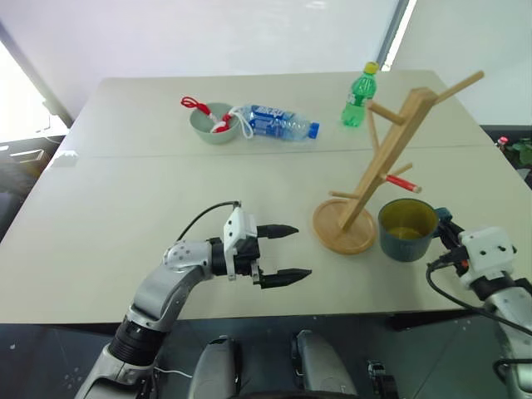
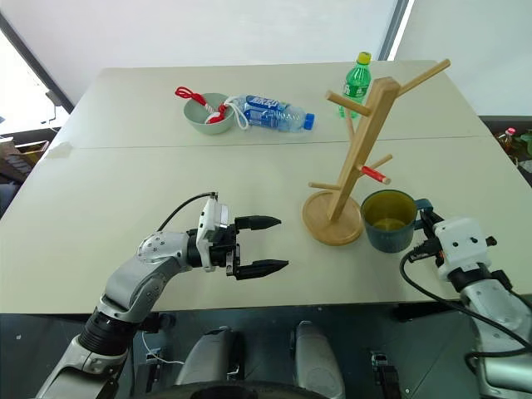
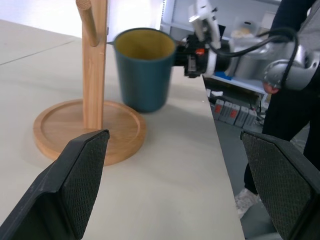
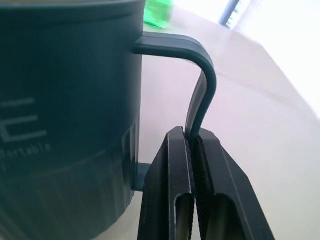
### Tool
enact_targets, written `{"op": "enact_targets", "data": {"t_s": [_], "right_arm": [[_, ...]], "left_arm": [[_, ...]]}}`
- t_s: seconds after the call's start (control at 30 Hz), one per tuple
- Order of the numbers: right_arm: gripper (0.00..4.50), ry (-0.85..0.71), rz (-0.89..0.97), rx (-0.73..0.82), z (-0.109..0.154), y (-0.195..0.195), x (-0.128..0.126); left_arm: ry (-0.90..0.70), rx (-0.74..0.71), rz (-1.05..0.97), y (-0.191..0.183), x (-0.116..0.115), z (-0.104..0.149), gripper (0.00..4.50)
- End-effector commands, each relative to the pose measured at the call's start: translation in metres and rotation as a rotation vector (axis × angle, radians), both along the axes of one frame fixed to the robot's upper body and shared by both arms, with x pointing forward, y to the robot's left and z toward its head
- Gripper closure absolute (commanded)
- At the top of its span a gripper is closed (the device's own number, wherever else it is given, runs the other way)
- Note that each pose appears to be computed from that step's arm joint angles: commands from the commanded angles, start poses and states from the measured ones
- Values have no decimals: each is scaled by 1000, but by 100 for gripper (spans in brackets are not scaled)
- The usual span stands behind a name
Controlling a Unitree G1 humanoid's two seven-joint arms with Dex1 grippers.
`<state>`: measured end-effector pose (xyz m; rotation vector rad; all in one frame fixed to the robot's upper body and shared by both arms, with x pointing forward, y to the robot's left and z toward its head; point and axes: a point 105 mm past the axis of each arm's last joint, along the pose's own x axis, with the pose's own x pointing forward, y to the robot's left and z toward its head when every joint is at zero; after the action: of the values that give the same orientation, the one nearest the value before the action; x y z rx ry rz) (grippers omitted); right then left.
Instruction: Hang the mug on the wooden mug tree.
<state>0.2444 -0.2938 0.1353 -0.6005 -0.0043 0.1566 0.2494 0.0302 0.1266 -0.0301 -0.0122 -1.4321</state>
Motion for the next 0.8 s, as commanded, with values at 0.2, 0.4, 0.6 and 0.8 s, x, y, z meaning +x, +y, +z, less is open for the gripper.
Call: {"op": "enact_targets", "data": {"t_s": [0.2,0.4,0.6,0.8], "right_arm": [[447,-95,225,-272,72,38,-14],[447,-104,297,-320,96,59,-15],[447,-93,320,-326,101,67,-14],[447,-86,331,-331,103,70,-15]], "left_arm": [[-38,-24,-48,-3,-2,10,0],[-50,-24,-34,0,5,12,0],[-63,-24,-22,2,14,16,0],[-71,-31,-17,3,13,19,0]]}}
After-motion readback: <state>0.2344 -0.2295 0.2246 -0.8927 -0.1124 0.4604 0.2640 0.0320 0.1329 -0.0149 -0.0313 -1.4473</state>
